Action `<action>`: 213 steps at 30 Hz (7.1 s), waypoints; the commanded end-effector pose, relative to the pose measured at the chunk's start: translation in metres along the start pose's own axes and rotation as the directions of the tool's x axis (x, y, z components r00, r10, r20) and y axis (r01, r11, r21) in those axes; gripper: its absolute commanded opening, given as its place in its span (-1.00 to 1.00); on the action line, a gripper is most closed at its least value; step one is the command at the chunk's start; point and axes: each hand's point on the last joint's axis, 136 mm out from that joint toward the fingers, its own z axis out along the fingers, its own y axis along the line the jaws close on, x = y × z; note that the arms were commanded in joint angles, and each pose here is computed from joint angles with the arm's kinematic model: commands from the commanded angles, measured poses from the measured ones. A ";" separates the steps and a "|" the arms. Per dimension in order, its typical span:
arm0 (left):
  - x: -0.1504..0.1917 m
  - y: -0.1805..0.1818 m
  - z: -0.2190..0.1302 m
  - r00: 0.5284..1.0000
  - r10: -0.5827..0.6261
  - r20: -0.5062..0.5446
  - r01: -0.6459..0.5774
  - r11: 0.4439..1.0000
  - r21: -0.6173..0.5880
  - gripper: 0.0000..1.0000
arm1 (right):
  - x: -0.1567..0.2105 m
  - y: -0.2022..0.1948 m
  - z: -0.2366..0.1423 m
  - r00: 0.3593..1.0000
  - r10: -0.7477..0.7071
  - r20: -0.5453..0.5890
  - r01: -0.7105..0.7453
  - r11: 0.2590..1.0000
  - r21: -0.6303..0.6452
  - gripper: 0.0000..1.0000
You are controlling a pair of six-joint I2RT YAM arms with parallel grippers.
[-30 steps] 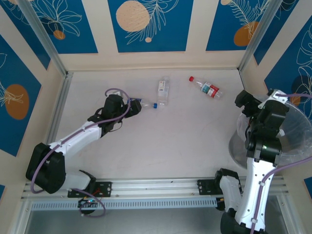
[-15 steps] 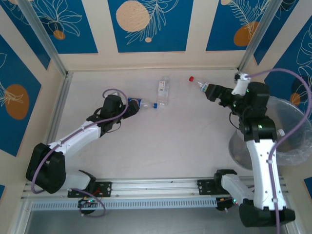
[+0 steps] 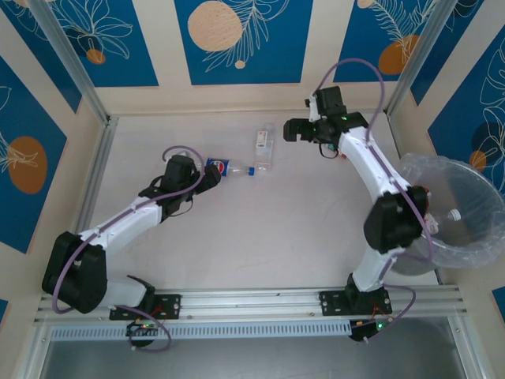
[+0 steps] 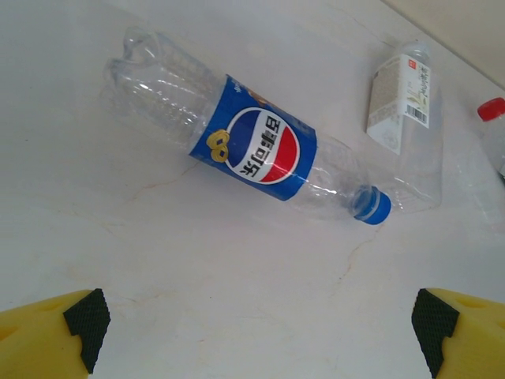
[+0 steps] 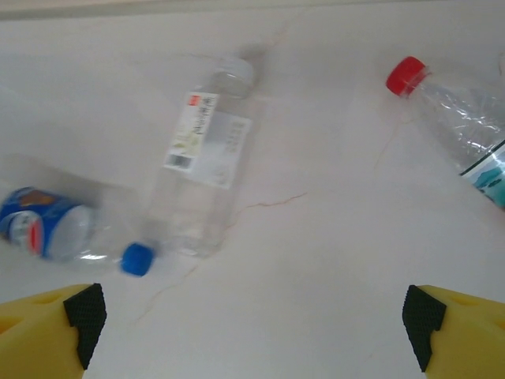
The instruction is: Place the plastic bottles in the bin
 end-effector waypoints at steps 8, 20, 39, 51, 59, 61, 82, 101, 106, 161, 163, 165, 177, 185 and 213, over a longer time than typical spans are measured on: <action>-0.017 0.033 -0.002 0.998 -0.037 0.044 0.041 0.995 -0.092 0.99 | -0.018 -0.102 0.077 0.988 0.031 -0.154 -0.003 0.984 0.181 0.99; -0.017 0.034 0.027 0.998 -0.065 -0.011 0.064 0.993 -0.100 0.99 | -0.015 -0.164 0.124 0.980 0.137 -0.144 -0.099 0.965 0.244 0.99; -0.003 0.039 0.027 0.995 -0.094 -0.039 0.090 0.992 -0.086 0.99 | 0.031 -0.102 0.139 0.934 0.098 -0.342 -0.091 0.995 0.036 1.00; -0.001 0.042 0.016 0.996 -0.089 -0.030 0.086 0.993 -0.086 0.99 | 0.067 -0.087 0.162 0.879 0.219 -0.423 -0.119 0.961 0.250 0.60; 0.002 0.051 0.002 0.997 -0.077 -0.014 0.075 0.992 -0.105 0.99 | 0.062 -0.070 0.146 0.900 0.196 -0.390 -0.117 0.969 0.217 0.25; 0.004 0.053 0.000 0.997 -0.077 -0.013 0.075 0.991 -0.110 0.99 | 0.064 -0.065 0.141 0.900 0.187 -0.393 -0.113 0.972 0.204 0.20; 0.012 0.054 -0.013 0.994 -0.111 -0.011 0.110 0.991 -0.073 0.99 | 0.176 -0.025 0.059 0.871 0.083 -0.484 -0.017 0.990 0.139 0.11; 0.012 0.057 -0.018 0.994 -0.111 -0.006 0.110 0.990 -0.089 0.99 | 0.163 -0.031 0.115 0.850 0.122 -0.513 -0.019 0.979 0.201 0.44; 0.013 0.056 -0.017 0.994 -0.108 -0.012 0.106 0.991 -0.086 0.99 | 0.168 -0.032 0.119 0.842 0.108 -0.528 0.012 0.976 0.219 0.26; 0.021 0.026 -0.001 0.989 -0.115 -0.095 0.119 0.992 0.038 0.99 | 0.037 -0.032 -0.240 0.815 0.164 0.556 -0.150 0.986 -0.072 -0.06; 0.020 0.023 -0.001 0.989 -0.112 -0.095 0.117 0.992 0.046 0.99 | 0.038 -0.046 -0.256 0.789 0.168 0.591 -0.177 0.983 -0.044 -0.06; 0.018 0.018 0.000 0.989 -0.109 -0.098 0.115 0.992 0.058 0.99 | 0.040 -0.066 -0.274 0.755 0.168 0.634 -0.225 0.974 0.009 -0.06; 0.024 -0.100 -0.028 0.939 0.331 -0.090 -0.273 0.880 0.388 0.99 | 0.061 -0.167 -0.354 0.580 0.137 0.803 -0.547 0.796 0.259 -0.02; 0.019 -0.116 -0.025 0.932 0.355 -0.070 -0.298 0.862 0.409 0.99 | 0.085 -0.211 -0.359 0.577 0.119 0.808 -0.657 0.655 0.372 -0.02; 0.023 -0.120 -0.012 0.929 0.355 -0.109 -0.282 0.866 0.413 0.99 | 0.141 -0.238 -0.299 0.555 0.303 0.774 -0.769 0.541 0.340 0.74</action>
